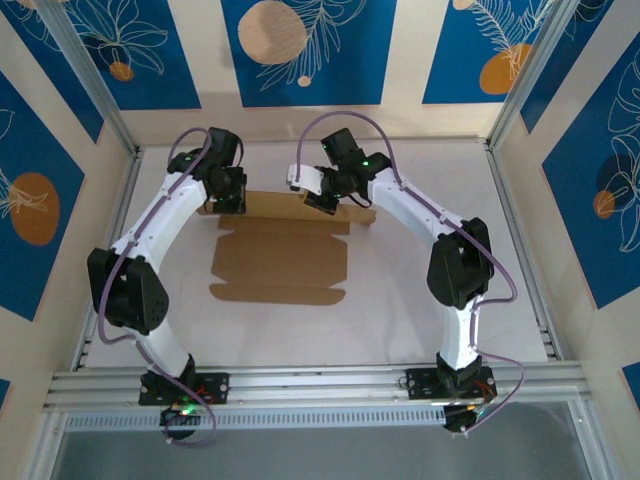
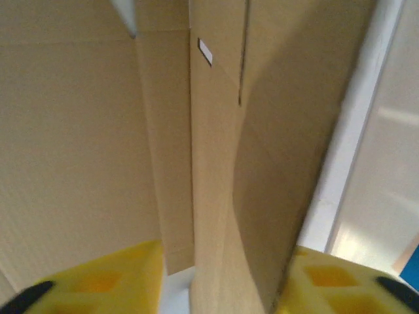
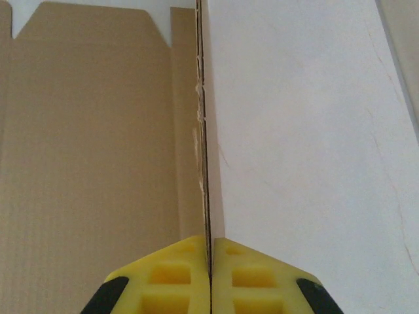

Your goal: Fold the paper box

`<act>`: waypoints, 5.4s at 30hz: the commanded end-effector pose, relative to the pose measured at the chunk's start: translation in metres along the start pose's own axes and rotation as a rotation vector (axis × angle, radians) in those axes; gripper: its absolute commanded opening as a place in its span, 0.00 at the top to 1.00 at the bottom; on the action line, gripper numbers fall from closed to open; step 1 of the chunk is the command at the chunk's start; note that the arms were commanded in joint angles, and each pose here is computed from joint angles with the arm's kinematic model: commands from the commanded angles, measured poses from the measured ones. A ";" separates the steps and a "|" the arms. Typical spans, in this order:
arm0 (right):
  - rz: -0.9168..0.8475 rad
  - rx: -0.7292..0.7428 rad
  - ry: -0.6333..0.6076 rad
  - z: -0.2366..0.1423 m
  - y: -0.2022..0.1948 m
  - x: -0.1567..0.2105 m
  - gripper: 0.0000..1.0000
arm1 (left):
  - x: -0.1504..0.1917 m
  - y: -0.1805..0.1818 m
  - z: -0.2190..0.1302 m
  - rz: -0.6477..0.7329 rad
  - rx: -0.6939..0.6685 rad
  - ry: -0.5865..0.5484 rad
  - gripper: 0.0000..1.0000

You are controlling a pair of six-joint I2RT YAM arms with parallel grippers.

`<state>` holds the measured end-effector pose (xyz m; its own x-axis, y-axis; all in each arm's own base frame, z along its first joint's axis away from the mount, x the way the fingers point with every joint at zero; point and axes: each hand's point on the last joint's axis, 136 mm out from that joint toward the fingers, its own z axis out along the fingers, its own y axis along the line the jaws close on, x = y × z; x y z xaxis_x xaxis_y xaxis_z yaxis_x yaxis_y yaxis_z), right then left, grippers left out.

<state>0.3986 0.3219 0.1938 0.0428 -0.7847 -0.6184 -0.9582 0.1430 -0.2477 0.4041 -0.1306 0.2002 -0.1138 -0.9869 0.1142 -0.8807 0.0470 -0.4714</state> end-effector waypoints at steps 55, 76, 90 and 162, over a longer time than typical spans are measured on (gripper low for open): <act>0.981 0.073 -0.259 -0.144 -0.031 -0.036 0.44 | 0.041 0.008 -0.006 0.045 0.065 0.115 1.00; 1.132 0.104 -0.135 -0.128 -0.033 0.012 0.44 | 0.083 -0.058 0.020 0.288 0.697 0.210 1.00; 1.408 0.098 0.043 -0.085 -0.094 0.095 0.52 | 0.087 0.004 0.028 0.213 0.378 0.239 1.00; 0.038 -0.134 -0.032 -0.028 0.035 -0.005 1.00 | 0.073 0.005 -0.094 0.771 0.680 0.243 0.57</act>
<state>0.3686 0.3143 0.2097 0.0523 -0.7845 -0.6179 -0.9767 0.0887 -0.1953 0.3540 -0.1782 0.2737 -0.6448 -0.7408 -0.1884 -0.2711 0.4520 -0.8498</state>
